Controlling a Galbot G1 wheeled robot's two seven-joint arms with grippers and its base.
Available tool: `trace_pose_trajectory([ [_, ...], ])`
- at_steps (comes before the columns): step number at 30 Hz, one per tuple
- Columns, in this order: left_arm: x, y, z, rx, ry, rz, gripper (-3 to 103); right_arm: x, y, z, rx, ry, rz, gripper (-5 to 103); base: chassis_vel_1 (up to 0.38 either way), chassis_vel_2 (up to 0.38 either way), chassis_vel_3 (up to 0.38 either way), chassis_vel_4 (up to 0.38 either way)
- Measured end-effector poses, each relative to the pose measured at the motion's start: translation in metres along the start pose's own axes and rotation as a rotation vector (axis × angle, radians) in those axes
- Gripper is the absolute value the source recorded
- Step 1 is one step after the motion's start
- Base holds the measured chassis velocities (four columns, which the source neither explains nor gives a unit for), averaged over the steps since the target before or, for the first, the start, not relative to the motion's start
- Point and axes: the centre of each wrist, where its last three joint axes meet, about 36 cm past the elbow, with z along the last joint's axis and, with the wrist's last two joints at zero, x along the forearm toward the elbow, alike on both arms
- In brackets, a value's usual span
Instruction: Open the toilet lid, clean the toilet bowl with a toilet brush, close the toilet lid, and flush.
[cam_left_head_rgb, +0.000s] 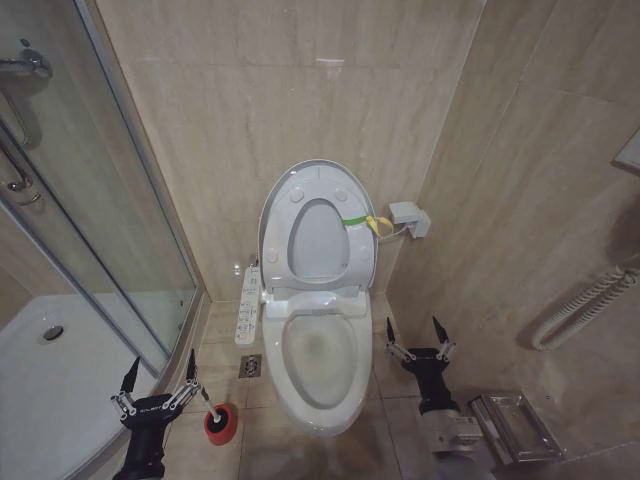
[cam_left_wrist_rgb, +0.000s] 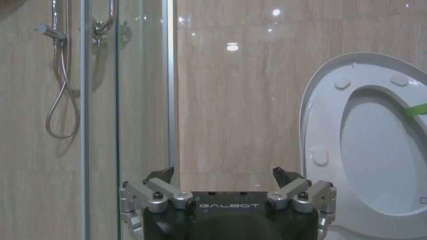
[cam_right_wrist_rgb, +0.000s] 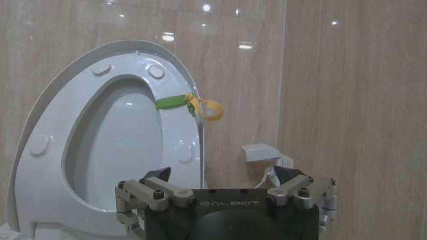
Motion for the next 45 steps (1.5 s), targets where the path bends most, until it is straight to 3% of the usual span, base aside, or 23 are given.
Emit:
trace_pose_trajectory([
  [45,0.0000,0.0000,0.0000,0.000,0.000,0.000,97,0.0000,0.0000,0.0000,0.000,0.000,0.000,100,0.000,0.000,0.000,0.000],
])
